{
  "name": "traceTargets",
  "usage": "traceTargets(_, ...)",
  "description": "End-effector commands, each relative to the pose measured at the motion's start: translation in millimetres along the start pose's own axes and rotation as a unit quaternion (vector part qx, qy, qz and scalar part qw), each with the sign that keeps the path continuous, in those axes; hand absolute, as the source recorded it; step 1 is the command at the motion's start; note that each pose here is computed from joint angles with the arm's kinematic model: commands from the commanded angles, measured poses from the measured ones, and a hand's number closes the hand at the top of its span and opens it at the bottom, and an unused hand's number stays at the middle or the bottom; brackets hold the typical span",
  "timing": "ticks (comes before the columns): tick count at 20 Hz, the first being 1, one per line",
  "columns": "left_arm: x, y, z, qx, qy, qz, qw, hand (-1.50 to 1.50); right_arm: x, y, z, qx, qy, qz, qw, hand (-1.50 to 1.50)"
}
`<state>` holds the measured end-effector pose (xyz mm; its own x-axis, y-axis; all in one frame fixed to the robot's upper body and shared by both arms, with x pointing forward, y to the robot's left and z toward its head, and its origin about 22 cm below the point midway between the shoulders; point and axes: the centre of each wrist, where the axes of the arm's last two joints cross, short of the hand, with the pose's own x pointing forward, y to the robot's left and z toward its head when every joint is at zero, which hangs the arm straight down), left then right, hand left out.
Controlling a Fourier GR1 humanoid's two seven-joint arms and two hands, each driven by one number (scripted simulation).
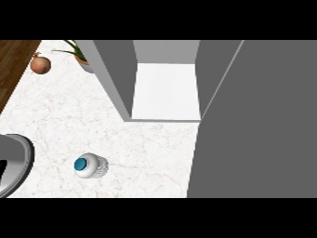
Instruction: Pick up the bottled water, place it into the cabinet and close the cabinet
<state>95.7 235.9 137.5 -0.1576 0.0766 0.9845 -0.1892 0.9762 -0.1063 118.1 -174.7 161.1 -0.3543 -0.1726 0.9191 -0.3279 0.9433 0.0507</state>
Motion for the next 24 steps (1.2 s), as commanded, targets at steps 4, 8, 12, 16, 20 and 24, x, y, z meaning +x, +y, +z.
traceTargets(4,44.3,6.3,24.6,-0.010,-0.063,0.000,0.9979,-1.50,21.1,2.2,3.6,-0.027,-0.027,0.046,0.998,-1.50)
traceTargets(8,40.1,-1.0,18.2,0.002,-0.043,0.005,0.9990,-1.50,27.9,11.9,10.6,-0.019,-0.013,0.042,0.999,-1.50)
traceTargets(12,41.1,3.6,14.8,0.003,-0.040,-0.001,0.9992,-1.50,24.9,17.8,8.0,-0.017,-0.020,0.039,0.999,-1.50)
traceTargets(16,24.6,7.9,11.0,-0.003,-0.033,-0.016,0.9993,-1.50,23.9,7.6,8.8,-0.021,-0.013,0.046,0.999,-1.50)
traceTargets(20,3.0,10.5,-6.3,-0.001,-0.020,-0.035,0.9992,-1.50,26.1,16.9,14.8,-0.014,-0.019,0.047,0.999,-1.50)
traceTargets(24,-13.4,18.6,-14.4,-0.002,-0.014,-0.024,0.9996,-1.50,30.5,15.5,8.1,-0.016,-0.018,0.053,0.998,-1.50)
